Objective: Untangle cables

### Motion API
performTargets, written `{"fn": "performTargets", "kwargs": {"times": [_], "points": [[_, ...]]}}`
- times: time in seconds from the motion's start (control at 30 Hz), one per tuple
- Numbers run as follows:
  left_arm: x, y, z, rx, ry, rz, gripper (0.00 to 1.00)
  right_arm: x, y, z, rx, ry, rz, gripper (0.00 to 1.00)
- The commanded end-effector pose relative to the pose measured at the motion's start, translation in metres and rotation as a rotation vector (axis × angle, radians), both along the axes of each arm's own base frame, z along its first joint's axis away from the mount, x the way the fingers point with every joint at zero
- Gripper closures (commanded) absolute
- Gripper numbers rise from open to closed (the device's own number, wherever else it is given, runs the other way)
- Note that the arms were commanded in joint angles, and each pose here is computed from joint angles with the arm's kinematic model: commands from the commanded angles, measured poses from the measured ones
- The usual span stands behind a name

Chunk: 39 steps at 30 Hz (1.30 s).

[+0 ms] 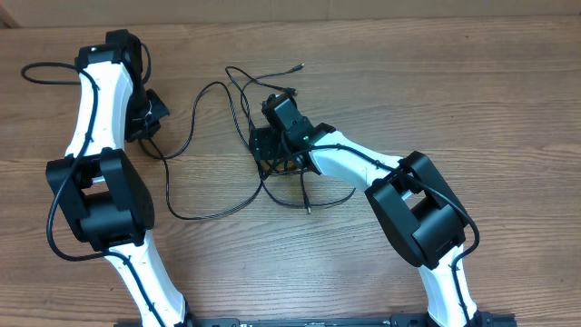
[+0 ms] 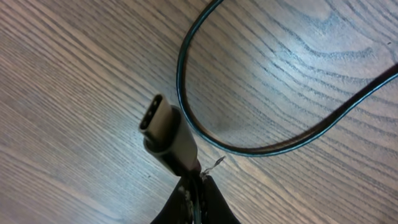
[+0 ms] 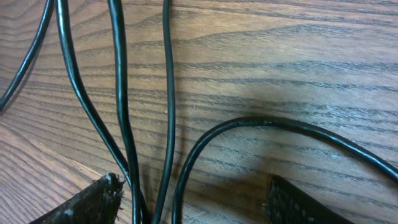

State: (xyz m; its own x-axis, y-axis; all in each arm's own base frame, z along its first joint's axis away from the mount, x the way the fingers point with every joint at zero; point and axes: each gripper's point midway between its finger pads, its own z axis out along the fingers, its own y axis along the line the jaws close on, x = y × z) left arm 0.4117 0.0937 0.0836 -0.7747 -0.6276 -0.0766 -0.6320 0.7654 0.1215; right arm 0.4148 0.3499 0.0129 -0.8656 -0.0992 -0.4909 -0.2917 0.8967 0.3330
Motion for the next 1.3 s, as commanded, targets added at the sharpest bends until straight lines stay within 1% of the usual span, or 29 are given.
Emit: {"fn": "performTargets", "kwargs": {"times": [0.0,0.13,0.23,0.37,0.43,0.53,0.63,0.73,0.9,1.0,1.27], "points": [[-0.002,-0.003,-0.008,-0.011,0.019,-0.021,0.96,-0.016,-0.004,-0.039,-0.032,0.094,0.014,0.27],[-0.002,-0.003,-0.008,-0.011,0.02,-0.022,0.96,-0.015,-0.011,-0.044,-0.058,0.101,-0.021,0.41],[-0.002,-0.003,-0.008,-0.011,0.019,-0.022,0.96,-0.014,-0.022,-0.053,-0.099,0.112,-0.078,0.45],[-0.001,-0.003,-0.008,-0.01,0.015,-0.022,0.96,-0.021,-0.02,-0.068,-0.117,0.13,-0.067,0.46],[-0.001,-0.003,-0.008,-0.01,0.015,-0.022,0.96,-0.023,-0.019,-0.074,-0.122,0.139,-0.062,0.44],[-0.001,-0.003,-0.008,-0.01,0.015,-0.022,0.96,-0.027,-0.009,-0.073,-0.076,0.158,-0.032,0.34],[-0.001,-0.003,-0.009,-0.01,0.013,-0.022,0.96,-0.034,0.011,-0.066,0.026,0.192,0.032,0.32],[0.0,-0.003,-0.009,-0.009,0.012,-0.022,0.96,-0.033,0.011,-0.066,0.026,0.189,0.031,0.33],[-0.001,-0.003,-0.009,-0.009,0.012,-0.022,0.96,-0.026,-0.017,-0.077,-0.124,0.146,-0.055,0.42],[-0.001,-0.003,-0.009,-0.009,0.012,-0.022,0.96,-0.026,-0.021,-0.08,-0.166,0.122,-0.071,0.45],[0.0,-0.003,-0.009,-0.009,0.012,-0.022,0.96,-0.03,-0.023,-0.091,-0.217,0.109,-0.076,0.48]]}}
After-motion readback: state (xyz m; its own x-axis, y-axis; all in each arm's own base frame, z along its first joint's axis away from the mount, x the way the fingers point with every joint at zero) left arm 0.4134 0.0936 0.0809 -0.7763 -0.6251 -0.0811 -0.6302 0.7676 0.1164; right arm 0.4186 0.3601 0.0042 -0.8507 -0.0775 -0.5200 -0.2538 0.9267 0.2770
